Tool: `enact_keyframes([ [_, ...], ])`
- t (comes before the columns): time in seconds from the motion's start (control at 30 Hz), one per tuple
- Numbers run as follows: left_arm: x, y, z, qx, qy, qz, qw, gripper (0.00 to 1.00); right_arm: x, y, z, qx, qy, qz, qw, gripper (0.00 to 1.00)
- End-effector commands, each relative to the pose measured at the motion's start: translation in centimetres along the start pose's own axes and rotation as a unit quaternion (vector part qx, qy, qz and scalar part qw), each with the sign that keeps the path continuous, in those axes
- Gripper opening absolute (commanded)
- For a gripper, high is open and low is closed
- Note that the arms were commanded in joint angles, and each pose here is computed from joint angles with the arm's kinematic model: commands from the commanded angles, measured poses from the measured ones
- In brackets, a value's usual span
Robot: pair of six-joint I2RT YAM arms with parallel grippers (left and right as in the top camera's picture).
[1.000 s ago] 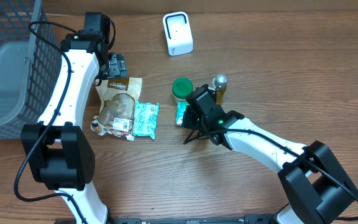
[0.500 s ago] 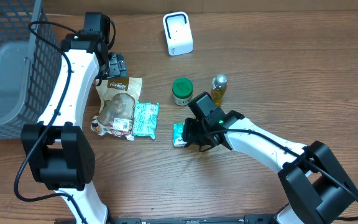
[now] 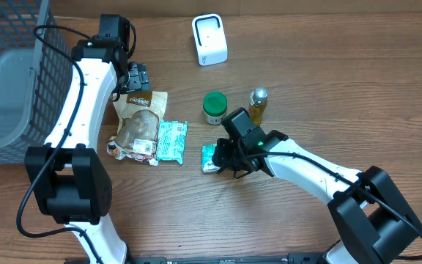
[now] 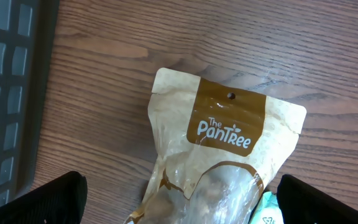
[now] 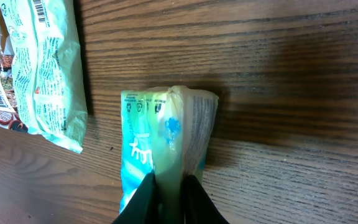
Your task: Scan the item barcode
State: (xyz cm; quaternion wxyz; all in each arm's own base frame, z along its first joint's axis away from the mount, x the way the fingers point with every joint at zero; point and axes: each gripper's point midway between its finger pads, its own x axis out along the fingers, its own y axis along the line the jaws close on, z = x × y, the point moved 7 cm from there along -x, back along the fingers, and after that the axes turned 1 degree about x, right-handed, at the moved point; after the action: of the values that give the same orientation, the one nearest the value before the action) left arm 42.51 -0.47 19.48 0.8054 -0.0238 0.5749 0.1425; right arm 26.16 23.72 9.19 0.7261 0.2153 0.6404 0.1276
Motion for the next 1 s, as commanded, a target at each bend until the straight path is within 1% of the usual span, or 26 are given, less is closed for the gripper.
enact_keyframes([
  [0.0, -0.5, 0.1, 0.4, 0.0, -0.011, 0.007, 1.0, 1.0, 0.1, 0.3, -0.3, -0.009, 0.004, 0.003, 1.0, 0.11],
  [0.33, -0.5, 0.1, 0.4, 0.0, -0.011, 0.007, 1.0, 1.0, 0.2, 0.5, -0.6, -0.016, -0.002, -0.005, 1.0, 0.12],
  [0.8, -0.5, 0.1, 0.4, 0.0, -0.011, 0.007, 1.0, 1.0, 0.2, 0.4, -0.6, -0.016, 0.0, -0.007, 1.0, 0.27],
  [0.9, -0.5, 0.1, 0.4, 0.0, -0.011, 0.007, 1.0, 0.99, -0.2, 0.6, -0.4, -0.016, -0.003, -0.016, 1.0, 0.32],
  [0.97, -0.5, 0.1, 0.4, 0.0, -0.011, 0.007, 1.0, 1.0, -1.2, 1.2, 0.3, -0.033, -0.009, -0.037, 0.999, 0.34],
])
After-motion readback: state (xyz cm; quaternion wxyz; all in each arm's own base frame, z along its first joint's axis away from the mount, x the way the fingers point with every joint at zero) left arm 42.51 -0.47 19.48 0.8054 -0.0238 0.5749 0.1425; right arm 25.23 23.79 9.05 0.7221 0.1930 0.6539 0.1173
